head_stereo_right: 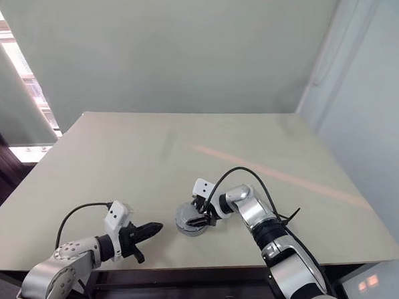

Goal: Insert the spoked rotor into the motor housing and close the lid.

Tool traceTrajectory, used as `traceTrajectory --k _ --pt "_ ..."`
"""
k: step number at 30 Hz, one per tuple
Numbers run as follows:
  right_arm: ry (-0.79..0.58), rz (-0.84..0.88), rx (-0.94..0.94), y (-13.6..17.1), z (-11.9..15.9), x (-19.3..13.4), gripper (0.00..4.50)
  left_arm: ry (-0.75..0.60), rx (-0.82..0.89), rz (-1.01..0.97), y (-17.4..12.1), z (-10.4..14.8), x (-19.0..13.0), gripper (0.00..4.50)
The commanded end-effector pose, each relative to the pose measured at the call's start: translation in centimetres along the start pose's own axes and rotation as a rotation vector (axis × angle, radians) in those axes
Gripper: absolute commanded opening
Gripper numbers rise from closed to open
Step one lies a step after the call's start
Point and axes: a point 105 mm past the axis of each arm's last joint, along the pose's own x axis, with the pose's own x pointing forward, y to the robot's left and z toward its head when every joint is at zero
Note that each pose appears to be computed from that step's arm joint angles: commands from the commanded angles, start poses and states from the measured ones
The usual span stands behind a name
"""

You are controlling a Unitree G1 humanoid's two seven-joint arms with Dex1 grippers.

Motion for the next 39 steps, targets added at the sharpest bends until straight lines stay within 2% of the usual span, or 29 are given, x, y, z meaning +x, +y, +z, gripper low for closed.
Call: traceTrajectory --k 1,9,26,39 --pt "0.090 0.024 0.006 0.2 -1.3 -0.2 3.24 -0.031 0.029 -0.010 -0.1 0.9 0.3 0.00" --pt "0.135 0.020 0.019 0.1 -1.5 0.1 3.24 -0.032 0.031 -0.005 0.2 1.0 0.4 0.00" --pt "0.228 0.056 -0.074 0.9 -2.5 0.6 3.24 -0.046 0.028 -0.006 -0.1 1.0 0.6 0.00" --pt "0.248 0.029 -0.025 0.7 -2.8 0.7 3.24 -0.042 0.095 0.037 0.2 1.2 3.5 0.00"
